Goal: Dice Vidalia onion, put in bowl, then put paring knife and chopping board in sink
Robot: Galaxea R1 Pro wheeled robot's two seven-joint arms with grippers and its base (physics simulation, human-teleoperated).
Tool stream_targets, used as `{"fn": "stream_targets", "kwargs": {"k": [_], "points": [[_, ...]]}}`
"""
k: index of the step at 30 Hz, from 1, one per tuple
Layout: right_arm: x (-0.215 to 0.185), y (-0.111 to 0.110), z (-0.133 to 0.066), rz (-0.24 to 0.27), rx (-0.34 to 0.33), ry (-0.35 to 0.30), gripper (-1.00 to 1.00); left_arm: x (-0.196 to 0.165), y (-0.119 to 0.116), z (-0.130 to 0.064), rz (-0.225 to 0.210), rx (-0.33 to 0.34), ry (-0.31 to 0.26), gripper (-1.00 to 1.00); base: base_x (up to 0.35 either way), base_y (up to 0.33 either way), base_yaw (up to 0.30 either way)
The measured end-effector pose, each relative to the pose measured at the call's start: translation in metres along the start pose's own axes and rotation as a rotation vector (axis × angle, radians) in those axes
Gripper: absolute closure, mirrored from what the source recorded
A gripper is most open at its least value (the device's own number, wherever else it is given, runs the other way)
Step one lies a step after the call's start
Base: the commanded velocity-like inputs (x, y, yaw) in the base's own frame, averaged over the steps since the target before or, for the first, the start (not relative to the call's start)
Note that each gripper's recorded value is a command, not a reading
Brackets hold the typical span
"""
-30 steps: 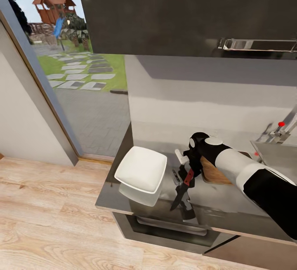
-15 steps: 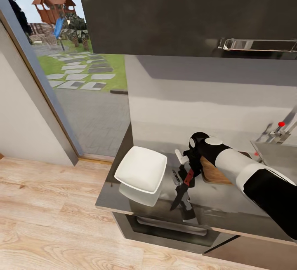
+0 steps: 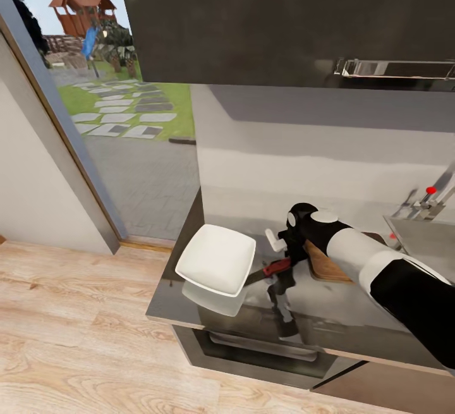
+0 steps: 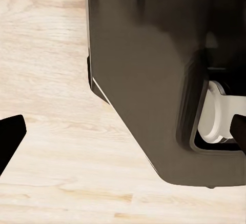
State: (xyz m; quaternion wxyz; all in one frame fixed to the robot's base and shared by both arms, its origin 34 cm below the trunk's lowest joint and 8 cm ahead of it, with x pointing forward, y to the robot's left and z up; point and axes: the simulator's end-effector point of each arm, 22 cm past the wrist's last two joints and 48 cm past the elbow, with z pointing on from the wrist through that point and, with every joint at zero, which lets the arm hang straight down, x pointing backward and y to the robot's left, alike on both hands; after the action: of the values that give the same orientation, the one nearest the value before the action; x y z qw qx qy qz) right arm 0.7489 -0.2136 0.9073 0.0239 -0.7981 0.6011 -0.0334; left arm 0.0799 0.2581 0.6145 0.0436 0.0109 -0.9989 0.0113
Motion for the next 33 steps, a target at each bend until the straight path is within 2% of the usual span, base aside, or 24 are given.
{"fn": "stream_targets", "kwargs": {"k": [13, 22, 33], "points": [[-0.003, -0.003, 0.0, 0.002, 0.01, -0.003, 1.0, 0.0, 0.0, 0.0, 0.0, 0.0, 0.0, -1.0, 0.0, 0.0, 0.0], [-0.007, -0.005, -0.009, -0.003, 0.019, -0.002, 1.0, -0.005, 0.0, 0.0, 0.001, 0.0, -0.012, -1.0, -0.006, 0.0, 0.0], [-0.014, -0.009, -0.018, -0.013, 0.036, -0.004, 1.0, -0.011, 0.0, 0.0, 0.001, 0.001, -0.027, -1.0, -0.243, 0.0, 0.0]]}}
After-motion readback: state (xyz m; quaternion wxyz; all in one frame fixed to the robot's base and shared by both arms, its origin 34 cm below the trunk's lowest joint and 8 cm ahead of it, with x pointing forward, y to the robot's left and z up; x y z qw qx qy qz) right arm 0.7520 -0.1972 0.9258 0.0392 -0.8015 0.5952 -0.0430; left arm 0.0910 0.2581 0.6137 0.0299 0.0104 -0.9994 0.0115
